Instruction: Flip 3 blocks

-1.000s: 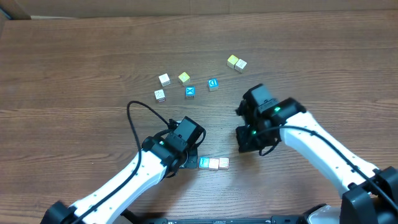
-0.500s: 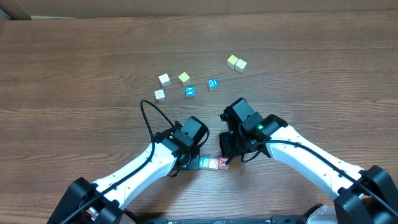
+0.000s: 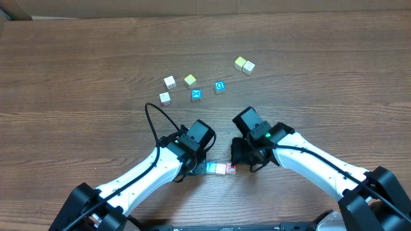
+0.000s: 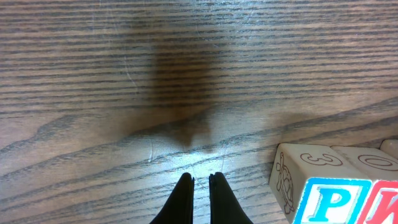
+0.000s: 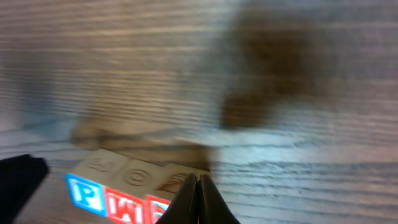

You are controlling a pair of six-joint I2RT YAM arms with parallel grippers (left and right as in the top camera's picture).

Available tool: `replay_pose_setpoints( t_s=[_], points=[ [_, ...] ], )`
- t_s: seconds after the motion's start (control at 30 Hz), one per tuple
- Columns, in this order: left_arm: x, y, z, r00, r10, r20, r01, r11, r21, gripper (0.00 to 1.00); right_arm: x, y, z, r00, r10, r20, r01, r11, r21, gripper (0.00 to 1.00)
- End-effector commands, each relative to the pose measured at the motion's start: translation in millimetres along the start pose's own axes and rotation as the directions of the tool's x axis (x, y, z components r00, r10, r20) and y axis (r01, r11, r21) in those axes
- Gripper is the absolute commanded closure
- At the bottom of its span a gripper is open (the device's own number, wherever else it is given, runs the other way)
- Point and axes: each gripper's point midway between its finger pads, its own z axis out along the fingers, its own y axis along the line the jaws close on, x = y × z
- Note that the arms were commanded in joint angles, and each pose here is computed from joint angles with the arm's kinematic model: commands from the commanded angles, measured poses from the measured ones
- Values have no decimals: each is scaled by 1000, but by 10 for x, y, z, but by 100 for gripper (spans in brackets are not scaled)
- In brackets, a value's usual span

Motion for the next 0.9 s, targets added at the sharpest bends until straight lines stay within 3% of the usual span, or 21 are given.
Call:
replay_pose_setpoints(
  t_s=[0.0,0.87],
  points=[
    [33,24,33,1000,13,-16,-13,1000,-2,96,34,-67,53,1000,26,-3,-26,999,20,96],
    [33,23,33,1000,13,-16,-13,1000,-2,96,142,156,82,998,-56,-27,55,997,-54,96]
  ],
)
